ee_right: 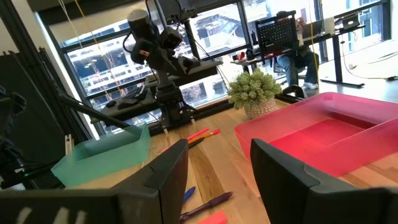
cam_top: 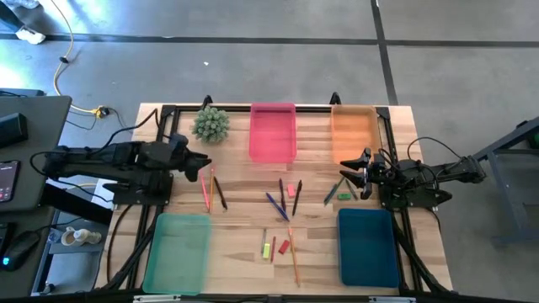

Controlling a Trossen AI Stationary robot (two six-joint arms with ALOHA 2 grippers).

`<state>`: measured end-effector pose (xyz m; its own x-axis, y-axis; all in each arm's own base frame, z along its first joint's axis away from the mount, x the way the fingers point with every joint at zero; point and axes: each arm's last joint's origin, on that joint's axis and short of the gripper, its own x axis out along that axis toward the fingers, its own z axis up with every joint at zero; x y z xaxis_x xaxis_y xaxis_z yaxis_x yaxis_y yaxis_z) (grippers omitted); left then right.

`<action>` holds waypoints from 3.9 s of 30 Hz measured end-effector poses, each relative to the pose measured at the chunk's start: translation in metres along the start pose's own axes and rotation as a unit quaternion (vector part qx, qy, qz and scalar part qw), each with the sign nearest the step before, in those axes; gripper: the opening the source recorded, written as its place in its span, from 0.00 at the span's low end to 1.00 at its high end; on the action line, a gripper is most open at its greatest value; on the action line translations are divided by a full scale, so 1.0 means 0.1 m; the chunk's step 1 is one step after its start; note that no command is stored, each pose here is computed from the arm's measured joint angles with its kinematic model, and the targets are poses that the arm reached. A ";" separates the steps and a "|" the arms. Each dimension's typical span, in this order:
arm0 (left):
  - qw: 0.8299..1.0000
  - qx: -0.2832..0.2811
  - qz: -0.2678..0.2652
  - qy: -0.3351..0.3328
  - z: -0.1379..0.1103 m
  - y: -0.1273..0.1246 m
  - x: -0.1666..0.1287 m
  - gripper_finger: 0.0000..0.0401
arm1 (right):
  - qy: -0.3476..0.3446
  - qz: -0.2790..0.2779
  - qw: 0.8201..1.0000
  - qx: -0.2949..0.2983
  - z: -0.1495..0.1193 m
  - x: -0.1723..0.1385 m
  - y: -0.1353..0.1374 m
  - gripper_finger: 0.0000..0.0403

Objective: Sort crayons/erasers/pens/pencils in bins
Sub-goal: Put the top orange pencil into the green bin

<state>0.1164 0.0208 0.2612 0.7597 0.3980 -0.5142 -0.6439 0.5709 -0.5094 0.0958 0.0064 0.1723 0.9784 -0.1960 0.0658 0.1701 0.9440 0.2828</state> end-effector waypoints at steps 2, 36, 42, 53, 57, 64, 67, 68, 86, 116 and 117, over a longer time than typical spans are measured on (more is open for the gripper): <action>1.000 -0.011 0.015 0.004 0.02 -0.04 0.05 0.34 | 0.000 0.000 1.000 0.000 0.00 0.00 0.00 0.42; 0.922 -0.130 0.310 0.195 0.01 0.29 1.00 0.34 | 0.000 0.000 1.000 0.000 0.00 0.00 0.00 0.42; 0.906 -0.138 0.329 0.227 -0.04 0.36 1.12 0.34 | 0.000 0.000 1.000 0.000 0.00 0.00 0.00 0.42; 0.885 -0.139 0.366 0.251 -0.14 0.45 1.32 0.34 | 0.000 0.000 1.000 0.000 0.00 0.00 0.00 0.42; 0.882 -0.142 0.372 0.251 -0.17 0.47 1.41 0.34 | 0.000 0.000 1.000 0.000 0.00 0.00 0.00 0.42; 0.878 -0.131 0.384 0.254 -0.22 0.52 1.51 0.34 | 0.000 0.000 1.000 0.000 0.00 0.00 0.00 0.42; 0.872 -0.133 0.393 0.258 -0.23 0.55 1.54 0.34 | 0.000 0.000 1.000 0.000 0.00 0.00 0.00 0.42; 0.871 -0.134 0.395 0.259 -0.23 0.57 1.56 0.34 | 0.000 0.000 1.000 0.000 0.00 0.00 0.00 0.42; 0.869 -0.141 0.395 0.262 -0.23 0.63 1.64 0.23 | 0.000 0.000 1.000 0.000 0.00 0.00 0.00 0.42; 0.892 -0.119 0.383 0.210 -0.14 0.60 1.62 0.10 | 0.000 0.000 1.000 0.000 0.00 0.00 0.00 0.42; 0.892 -0.118 0.381 0.210 -0.13 0.60 1.61 0.10 | 0.000 0.000 1.000 0.000 0.00 0.00 0.00 0.42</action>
<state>0.1991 0.1098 0.1388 0.0233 0.2734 -0.9616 -0.9981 0.0615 -0.0067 0.0958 0.0064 0.1722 0.9783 -0.1964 0.0655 0.1705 0.9439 0.2827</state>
